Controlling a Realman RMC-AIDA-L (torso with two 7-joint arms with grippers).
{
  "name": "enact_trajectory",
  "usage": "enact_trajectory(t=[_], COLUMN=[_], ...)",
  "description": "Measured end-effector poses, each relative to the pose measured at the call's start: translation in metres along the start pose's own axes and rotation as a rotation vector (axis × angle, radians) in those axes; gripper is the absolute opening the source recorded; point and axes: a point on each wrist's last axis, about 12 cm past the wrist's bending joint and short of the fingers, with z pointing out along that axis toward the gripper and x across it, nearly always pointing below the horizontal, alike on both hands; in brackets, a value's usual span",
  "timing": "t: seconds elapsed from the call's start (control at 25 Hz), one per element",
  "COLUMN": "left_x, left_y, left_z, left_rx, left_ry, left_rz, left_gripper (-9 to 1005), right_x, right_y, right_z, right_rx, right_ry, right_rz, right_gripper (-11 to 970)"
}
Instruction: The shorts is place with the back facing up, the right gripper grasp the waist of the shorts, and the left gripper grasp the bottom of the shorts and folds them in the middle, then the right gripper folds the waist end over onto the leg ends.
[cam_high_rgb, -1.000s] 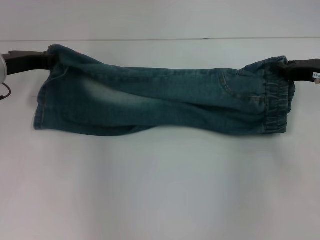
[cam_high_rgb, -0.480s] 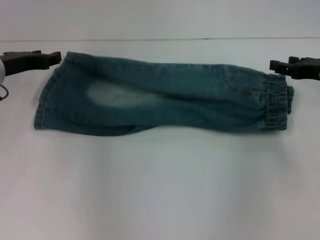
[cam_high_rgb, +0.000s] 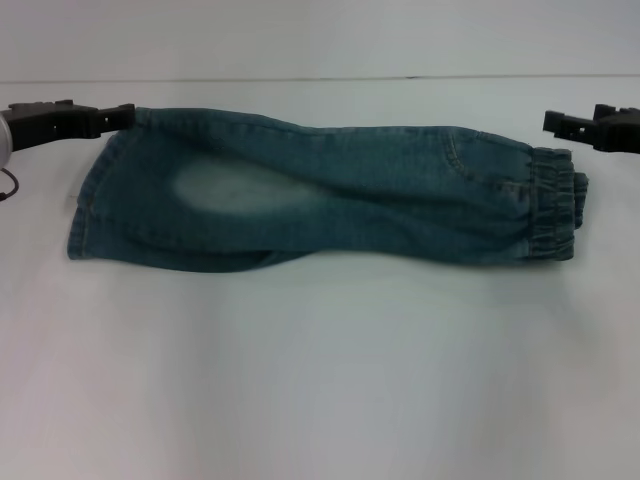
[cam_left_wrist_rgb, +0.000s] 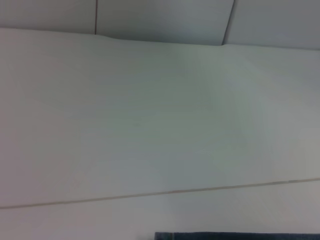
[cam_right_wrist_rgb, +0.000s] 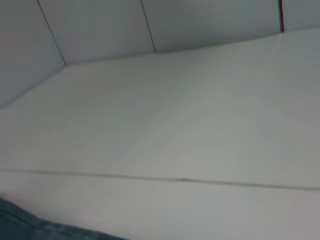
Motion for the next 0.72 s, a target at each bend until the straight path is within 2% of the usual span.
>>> enact_trajectory(t=[0.16,0.48,0.72], left_x=[0.003,0.007,0.009], left_y=[0.0,-0.012,-0.023], left_z=[-0.004,-0.02,-0.022], left_rx=[0.046,0.19,0.276], left_ry=[0.035,0.089,0.113], left_rz=[-0.011,0.008,0.012], left_gripper=[879,918,917], right_x=[0.007,0.04,0.056], right_y=[0.0,-0.005,-0.003], right_z=[-0.019,-0.061,-0.076], right_rx=[-0.048,-0.118,-0.162], right_ry=[-0.071,-0.204,-0.227], right_rz=[0.062,0.161,0.176], right_gripper=[915,914,910])
